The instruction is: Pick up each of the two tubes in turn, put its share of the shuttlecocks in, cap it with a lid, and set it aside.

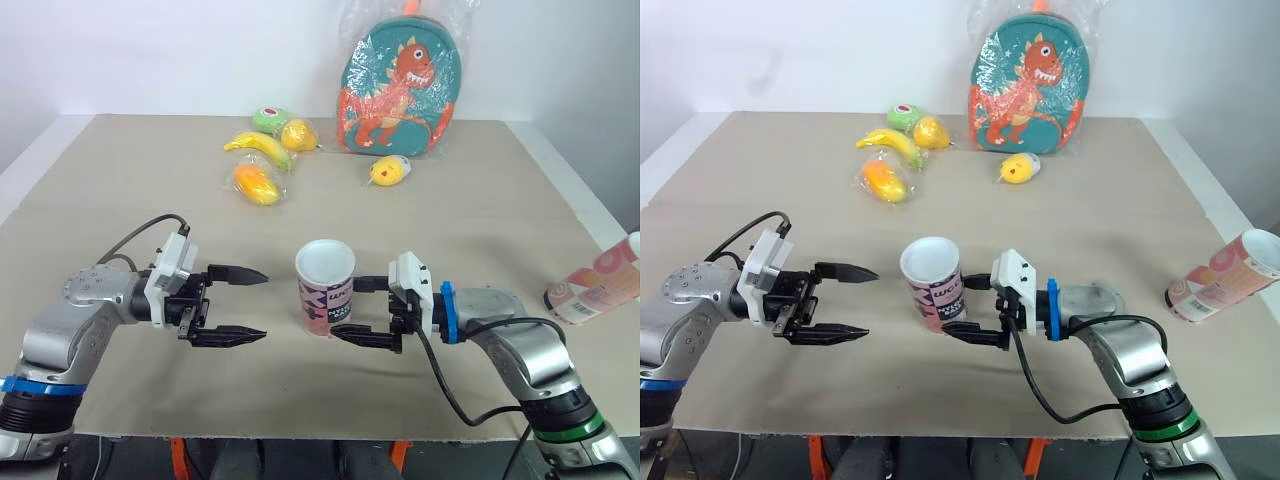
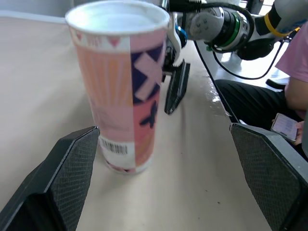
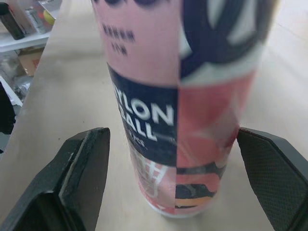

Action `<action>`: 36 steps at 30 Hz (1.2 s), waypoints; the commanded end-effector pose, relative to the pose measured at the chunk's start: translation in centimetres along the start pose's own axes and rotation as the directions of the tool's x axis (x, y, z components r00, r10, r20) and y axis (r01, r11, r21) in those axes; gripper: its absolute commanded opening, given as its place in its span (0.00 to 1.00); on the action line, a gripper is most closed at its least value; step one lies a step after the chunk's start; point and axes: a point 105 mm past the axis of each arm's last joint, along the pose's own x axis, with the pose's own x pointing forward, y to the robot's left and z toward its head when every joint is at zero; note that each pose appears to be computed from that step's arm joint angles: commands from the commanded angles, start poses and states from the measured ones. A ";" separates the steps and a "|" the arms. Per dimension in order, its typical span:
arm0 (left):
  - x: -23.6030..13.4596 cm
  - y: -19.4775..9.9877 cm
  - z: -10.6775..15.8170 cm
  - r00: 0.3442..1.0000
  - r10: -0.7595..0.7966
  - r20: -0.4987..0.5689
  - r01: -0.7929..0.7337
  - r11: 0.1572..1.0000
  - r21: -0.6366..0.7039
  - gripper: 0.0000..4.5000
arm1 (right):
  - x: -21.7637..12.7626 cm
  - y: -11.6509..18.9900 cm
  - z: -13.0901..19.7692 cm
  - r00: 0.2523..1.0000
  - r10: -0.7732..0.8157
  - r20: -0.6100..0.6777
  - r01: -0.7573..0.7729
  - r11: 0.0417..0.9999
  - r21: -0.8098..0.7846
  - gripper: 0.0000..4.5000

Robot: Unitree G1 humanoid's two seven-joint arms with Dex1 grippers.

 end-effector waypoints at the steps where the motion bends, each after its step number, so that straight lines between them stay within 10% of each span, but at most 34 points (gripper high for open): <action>1: 0.2 -0.1 0.9 1.000 -0.014 0.009 0.014 0.999 0.033 1.00 | 0.8 -0.1 1.2 0.999 0.026 0.038 -0.024 0.999 -0.047 0.99; 18: 1.5 0.2 0.6 0.999 -0.053 0.005 0.053 0.998 0.043 1.00 | 1.2 -0.7 1.8 0.997 0.004 0.072 -0.001 0.999 -0.050 0.82; 26: 3.7 0.9 1.4 0.992 -0.111 0.057 0.107 0.992 0.068 1.00 | -4.8 -3.2 3.1 0.959 -0.264 0.102 0.271 0.961 -0.063 0.82; 31: 5.4 2.3 3.3 0.979 -0.103 0.176 0.091 0.993 0.076 1.00 | -13.0 -5.7 2.2 0.785 -0.607 0.125 0.610 0.792 0.016 0.82; 36: 6.5 3.0 3.8 0.969 -0.120 0.216 0.110 0.992 0.058 1.00 | -22.2 -7.1 -0.3 0.408 -0.906 0.116 0.900 0.420 0.119 0.82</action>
